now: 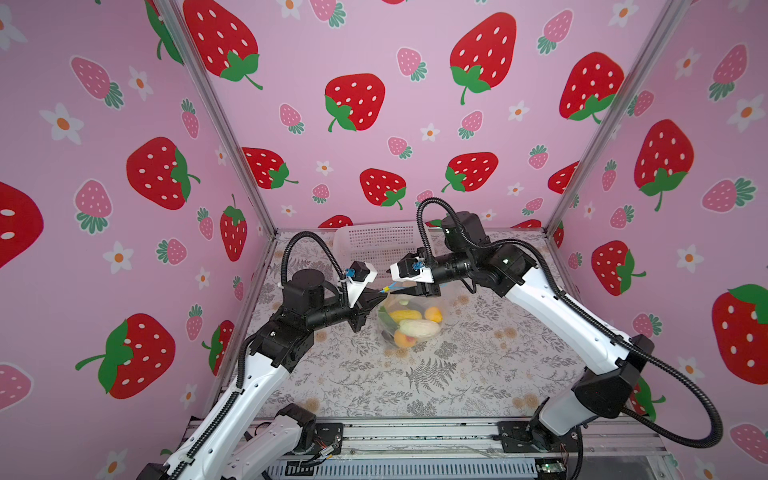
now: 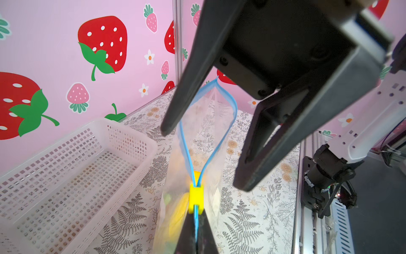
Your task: Place the food in the zip-top bag and seal the zipper
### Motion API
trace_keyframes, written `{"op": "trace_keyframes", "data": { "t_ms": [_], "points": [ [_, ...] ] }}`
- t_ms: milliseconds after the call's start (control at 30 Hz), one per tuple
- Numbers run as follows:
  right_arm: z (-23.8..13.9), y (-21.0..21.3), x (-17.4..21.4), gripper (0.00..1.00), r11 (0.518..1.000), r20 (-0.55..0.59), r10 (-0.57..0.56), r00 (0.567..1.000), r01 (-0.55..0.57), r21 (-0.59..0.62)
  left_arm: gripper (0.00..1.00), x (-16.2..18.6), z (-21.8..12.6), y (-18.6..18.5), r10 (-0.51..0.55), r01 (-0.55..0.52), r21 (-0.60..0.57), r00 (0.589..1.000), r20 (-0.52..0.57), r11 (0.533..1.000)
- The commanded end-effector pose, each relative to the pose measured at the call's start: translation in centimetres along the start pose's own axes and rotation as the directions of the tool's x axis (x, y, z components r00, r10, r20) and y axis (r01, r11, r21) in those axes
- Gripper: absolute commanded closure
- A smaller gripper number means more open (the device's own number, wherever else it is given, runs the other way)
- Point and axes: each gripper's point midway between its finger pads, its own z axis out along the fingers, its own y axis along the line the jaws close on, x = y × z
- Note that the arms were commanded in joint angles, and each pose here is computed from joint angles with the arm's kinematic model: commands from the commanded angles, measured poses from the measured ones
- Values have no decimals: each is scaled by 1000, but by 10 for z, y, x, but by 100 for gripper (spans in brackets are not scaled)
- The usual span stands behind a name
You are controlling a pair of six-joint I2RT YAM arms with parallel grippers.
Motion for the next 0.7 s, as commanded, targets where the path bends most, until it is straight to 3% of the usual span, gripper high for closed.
{"op": "trace_keyframes", "data": {
  "t_ms": [0,267,467,667],
  "points": [
    [3,12,-5,55,998,30,-8,1000,10,-70,100,-32,-11,-10,100,-102,17,991,85,995],
    [6,15,-2,57,995,52,24,998,-19,-93,100,-33,-11,-9,101,-102,12,992,79,995],
    [9,14,1,71,991,57,54,997,-47,-122,100,-34,-9,-6,104,-104,5,991,79,995],
    [10,17,4,77,990,49,49,998,-42,-133,100,-36,-6,-5,104,-105,8,991,80,994]
  ]
}}
